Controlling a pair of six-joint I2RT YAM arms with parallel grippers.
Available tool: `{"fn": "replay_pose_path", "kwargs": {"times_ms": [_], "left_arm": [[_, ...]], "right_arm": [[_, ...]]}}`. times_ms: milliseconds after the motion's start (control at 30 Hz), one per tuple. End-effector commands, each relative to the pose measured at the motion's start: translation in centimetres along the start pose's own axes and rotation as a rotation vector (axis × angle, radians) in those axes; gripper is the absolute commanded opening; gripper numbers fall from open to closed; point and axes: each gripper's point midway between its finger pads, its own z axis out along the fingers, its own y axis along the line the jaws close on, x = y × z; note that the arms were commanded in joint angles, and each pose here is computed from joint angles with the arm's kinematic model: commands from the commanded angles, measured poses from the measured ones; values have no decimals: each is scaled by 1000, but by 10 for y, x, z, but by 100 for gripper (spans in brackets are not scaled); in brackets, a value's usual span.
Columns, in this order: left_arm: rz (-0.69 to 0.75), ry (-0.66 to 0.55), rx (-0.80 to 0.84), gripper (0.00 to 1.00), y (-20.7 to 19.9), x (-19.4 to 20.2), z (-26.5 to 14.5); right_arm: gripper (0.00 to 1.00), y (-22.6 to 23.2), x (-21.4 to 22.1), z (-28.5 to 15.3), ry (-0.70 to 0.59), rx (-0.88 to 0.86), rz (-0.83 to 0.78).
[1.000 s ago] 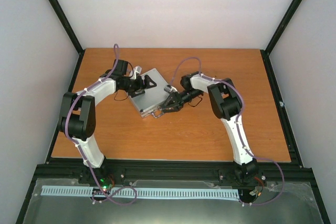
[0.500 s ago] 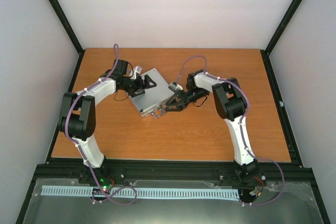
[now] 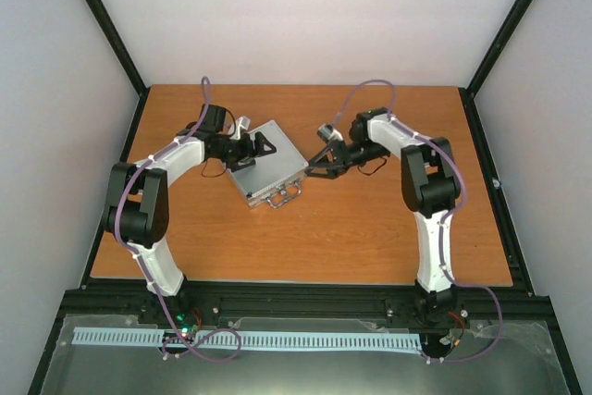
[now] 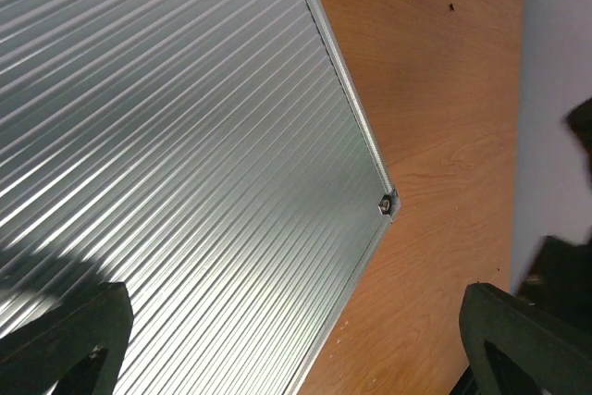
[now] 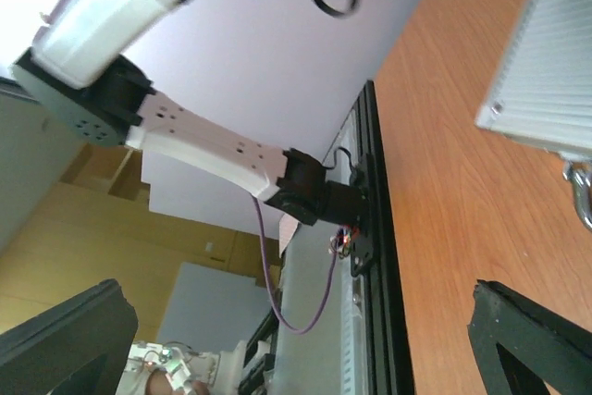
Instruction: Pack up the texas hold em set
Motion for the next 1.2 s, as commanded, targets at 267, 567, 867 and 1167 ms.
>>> {"fn": "replay_pose_path", "kwargs": {"times_ms": [267, 567, 867, 1167], "left_arm": [[-19, 61, -89, 100, 7, 7, -6], [-17, 68, -111, 100, 17, 9, -1], [-10, 73, -145, 100, 28, 13, 3], [-18, 93, -160, 100, 38, 18, 9]], "right_arm": [[100, -6, -70, -109, -75, 1021, 29], [100, -45, -32, -94, -2, 1345, 63], [100, -32, -1, 11, 41, 1058, -172], [100, -51, 6, 52, 56, 861, -307]]}}
